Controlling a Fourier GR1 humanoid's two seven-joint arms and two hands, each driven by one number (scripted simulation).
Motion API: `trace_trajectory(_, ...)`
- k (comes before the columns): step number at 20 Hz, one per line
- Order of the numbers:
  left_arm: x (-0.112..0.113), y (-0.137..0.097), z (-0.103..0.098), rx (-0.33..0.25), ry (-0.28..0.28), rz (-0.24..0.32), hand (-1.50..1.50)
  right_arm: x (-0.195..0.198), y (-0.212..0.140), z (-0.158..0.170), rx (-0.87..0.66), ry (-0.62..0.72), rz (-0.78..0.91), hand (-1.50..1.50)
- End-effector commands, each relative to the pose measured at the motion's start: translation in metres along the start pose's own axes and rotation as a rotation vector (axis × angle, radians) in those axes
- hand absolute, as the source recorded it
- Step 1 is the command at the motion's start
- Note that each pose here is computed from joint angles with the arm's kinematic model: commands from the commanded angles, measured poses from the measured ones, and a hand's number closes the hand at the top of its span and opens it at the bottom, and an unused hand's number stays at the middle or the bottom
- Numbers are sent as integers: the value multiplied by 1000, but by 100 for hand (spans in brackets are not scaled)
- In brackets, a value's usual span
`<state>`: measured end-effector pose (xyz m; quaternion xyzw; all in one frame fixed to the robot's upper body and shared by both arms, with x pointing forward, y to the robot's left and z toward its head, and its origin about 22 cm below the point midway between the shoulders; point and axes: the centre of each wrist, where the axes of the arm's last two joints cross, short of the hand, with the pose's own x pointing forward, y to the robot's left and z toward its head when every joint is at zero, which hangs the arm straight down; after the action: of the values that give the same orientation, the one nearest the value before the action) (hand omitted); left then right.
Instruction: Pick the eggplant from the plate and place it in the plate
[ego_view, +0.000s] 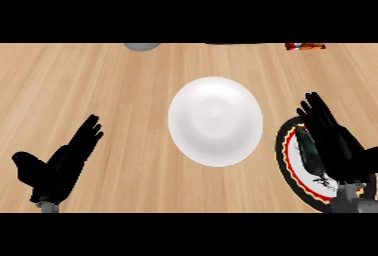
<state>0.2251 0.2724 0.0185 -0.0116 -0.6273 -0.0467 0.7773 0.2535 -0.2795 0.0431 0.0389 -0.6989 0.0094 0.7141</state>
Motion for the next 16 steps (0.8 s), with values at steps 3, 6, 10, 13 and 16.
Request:
trace_trajectory(3, 3, 12, -10, 58, -98, -116, 0, 21, -8, -49, -116, 132, -127, 150)
trace_trajectory(6, 5, 22, -21, 112, -206, -185, 0, 14, 2, -75, -203, 277, -221, 150)
trace_trajectory(10, -10, 17, -18, 94, -157, -134, 0, 2, -6, -60, -567, 187, 163, -150)
trace_trajectory(13, -11, 26, -30, 100, -173, -136, 0, -45, 15, -51, -557, 118, 235, -150)
trace_trajectory(16, -35, 36, -35, 127, -135, -127, 0, -30, 38, -38, -550, 70, 255, -150)
